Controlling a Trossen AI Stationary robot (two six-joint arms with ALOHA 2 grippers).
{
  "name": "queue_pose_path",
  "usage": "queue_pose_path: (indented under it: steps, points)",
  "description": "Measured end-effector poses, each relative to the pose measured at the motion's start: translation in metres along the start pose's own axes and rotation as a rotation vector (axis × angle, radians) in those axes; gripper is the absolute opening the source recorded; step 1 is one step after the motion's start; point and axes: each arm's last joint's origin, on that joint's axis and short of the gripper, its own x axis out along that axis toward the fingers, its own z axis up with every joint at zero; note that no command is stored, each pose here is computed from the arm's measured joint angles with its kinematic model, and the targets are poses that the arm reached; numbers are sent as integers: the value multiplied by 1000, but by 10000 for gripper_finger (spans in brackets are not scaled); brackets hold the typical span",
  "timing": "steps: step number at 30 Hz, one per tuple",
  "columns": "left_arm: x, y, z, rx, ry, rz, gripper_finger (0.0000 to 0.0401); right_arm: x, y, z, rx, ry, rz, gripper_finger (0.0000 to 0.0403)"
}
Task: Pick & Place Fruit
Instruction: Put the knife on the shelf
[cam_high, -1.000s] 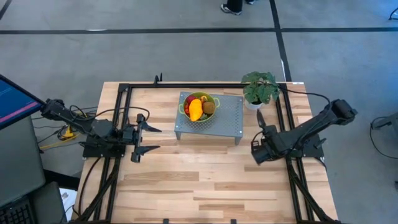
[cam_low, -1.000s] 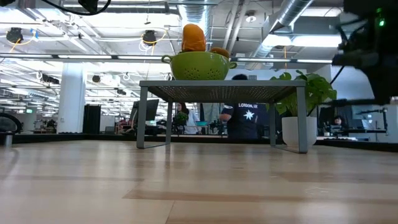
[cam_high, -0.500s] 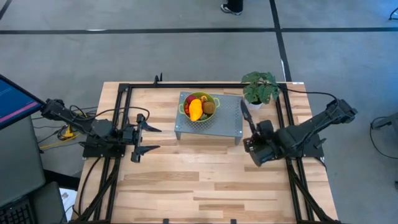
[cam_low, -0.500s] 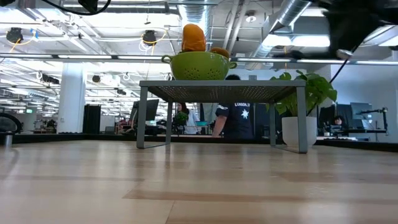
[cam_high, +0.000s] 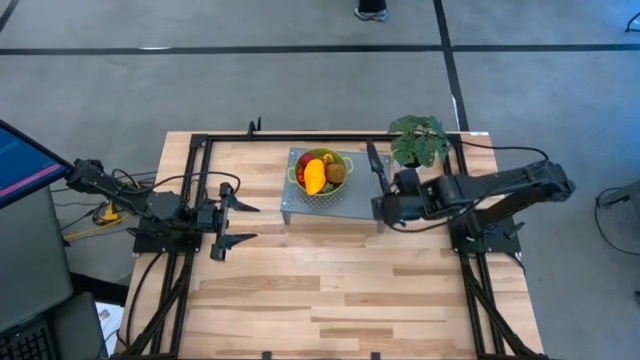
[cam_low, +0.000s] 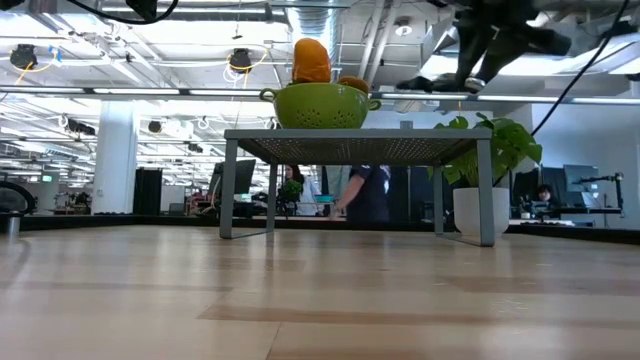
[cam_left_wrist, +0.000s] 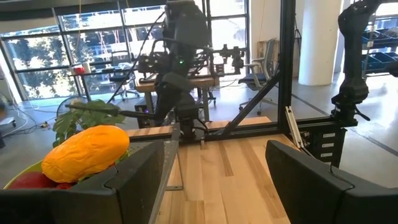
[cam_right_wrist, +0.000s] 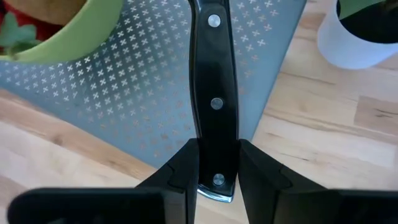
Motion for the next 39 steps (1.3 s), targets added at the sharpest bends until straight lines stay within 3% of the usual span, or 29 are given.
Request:
queue_pose_path:
  steps: [10, 17, 31, 39]
  points:
    - [0, 0, 0, 0, -1, 0, 274, 11, 8, 12, 48, -14, 39, 82]
    - [0, 0, 0, -1, -2, 0, 274, 41, 17, 8, 1, 34, -67, 82]
    - [0, 0, 0, -1, -2, 0, 274, 62, 24, 4, -12, 140, -99, 83]
    - [0, 0, 0, -1, -2, 0, 274, 62, 25, 4, -34, 138, -87, 141]
